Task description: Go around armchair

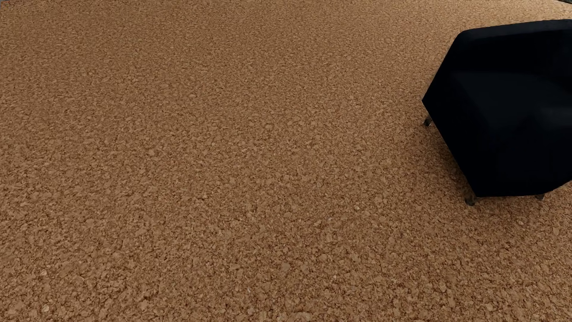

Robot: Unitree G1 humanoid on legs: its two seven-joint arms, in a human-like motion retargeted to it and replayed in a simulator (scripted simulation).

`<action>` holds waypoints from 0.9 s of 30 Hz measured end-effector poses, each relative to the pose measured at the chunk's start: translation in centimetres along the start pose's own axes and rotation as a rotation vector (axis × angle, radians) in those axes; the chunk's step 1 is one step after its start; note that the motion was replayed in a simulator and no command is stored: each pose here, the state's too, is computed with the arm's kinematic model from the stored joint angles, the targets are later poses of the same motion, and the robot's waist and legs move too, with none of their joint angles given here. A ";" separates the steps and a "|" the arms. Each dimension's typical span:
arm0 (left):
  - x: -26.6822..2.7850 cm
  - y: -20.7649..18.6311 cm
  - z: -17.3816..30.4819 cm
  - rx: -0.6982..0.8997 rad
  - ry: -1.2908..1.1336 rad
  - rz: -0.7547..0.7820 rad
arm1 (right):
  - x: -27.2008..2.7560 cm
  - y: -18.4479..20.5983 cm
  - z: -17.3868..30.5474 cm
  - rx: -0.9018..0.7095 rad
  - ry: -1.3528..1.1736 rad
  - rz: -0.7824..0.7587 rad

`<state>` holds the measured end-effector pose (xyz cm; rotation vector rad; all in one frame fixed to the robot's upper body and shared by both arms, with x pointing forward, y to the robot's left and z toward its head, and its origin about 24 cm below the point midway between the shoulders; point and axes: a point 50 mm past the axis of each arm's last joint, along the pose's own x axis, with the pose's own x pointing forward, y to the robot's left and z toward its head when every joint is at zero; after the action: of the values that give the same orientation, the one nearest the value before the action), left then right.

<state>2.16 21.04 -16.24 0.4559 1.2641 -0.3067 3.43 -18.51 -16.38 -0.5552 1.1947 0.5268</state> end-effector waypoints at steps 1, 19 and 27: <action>0.2 0.2 1.3 0.004 -0.044 0.004 | -0.1 -0.2 -0.2 0.058 0.001 -0.022; -0.4 0.4 0.4 0.011 -0.046 0.009 | -0.3 -4.9 3.8 0.011 -0.150 -0.130; -1.0 -0.7 -4.3 -0.012 0.141 -0.014 | -0.4 -6.6 4.7 0.151 -0.186 -0.209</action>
<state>-2.06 22.47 -16.34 0.4649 1.4058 -0.2825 10.89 -20.46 -13.98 -0.4835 0.9772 0.3002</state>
